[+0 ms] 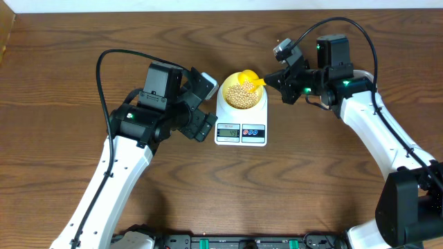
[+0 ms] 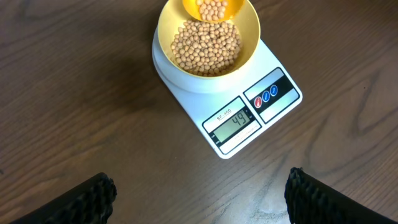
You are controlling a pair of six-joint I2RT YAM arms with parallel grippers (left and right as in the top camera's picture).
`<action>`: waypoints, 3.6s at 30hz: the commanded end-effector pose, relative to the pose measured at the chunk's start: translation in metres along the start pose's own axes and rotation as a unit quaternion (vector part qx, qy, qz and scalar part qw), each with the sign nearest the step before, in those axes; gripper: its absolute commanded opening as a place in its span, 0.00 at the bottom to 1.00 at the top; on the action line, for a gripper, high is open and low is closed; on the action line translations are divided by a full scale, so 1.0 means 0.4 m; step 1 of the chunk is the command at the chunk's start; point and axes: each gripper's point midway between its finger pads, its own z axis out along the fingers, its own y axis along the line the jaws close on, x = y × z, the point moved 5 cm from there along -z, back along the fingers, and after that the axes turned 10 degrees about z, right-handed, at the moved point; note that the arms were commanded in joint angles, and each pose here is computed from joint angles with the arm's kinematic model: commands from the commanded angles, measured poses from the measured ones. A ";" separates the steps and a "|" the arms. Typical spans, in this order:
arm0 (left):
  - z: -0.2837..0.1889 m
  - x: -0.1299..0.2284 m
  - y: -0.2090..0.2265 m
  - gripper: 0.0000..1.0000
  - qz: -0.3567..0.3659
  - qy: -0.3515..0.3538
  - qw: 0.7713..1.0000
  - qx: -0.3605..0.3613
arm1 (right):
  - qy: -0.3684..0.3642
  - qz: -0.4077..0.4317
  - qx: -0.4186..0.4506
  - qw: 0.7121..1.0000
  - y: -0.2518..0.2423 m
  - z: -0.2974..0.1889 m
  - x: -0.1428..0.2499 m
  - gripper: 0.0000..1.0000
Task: Scoop item into bowl and weigh 50g on scale
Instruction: 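Shake the tilted scoop over the bowl to trickle in soybeans, then carry the empty scoop right back over the soybean tub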
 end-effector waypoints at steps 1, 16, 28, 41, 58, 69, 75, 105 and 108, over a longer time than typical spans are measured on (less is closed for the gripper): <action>0.003 0.008 -0.008 0.89 0.007 0.001 1.000 0.009 | -0.003 -0.007 -0.005 1.000 0.004 0.007 -0.002 0.01; 0.003 0.008 -0.008 0.89 0.007 0.001 1.000 0.009 | -0.001 -0.006 -0.005 1.000 0.004 0.007 -0.001 0.01; 0.003 0.008 -0.008 0.89 0.007 0.001 1.000 0.009 | 0.001 -0.004 -0.005 1.000 0.004 0.007 0.002 0.01; 0.003 0.008 -0.008 0.89 0.007 0.001 1.000 0.009 | 0.008 -0.033 -0.007 0.999 0.006 0.007 0.009 0.01; 0.003 0.008 -0.008 0.89 0.007 0.001 1.000 0.009 | -0.003 -0.071 -0.019 0.997 0.015 0.009 -0.002 0.01; 0.003 0.008 -0.008 0.89 0.007 0.001 1.000 0.009 | 0.004 -0.067 -0.019 0.998 0.015 0.011 0.006 0.01; 0.003 0.008 -0.008 0.89 0.007 0.001 1.000 0.009 | -0.005 -0.074 -0.019 0.997 0.016 0.013 -0.004 0.01; 0.003 0.008 -0.008 0.89 0.007 0.001 1.000 0.009 | -0.014 0.123 -0.056 0.991 0.019 -0.004 -0.017 0.01; 0.003 0.008 -0.009 0.89 0.007 0.001 1.000 0.009 | -0.031 0.144 -0.083 0.986 0.012 -0.025 -0.035 0.01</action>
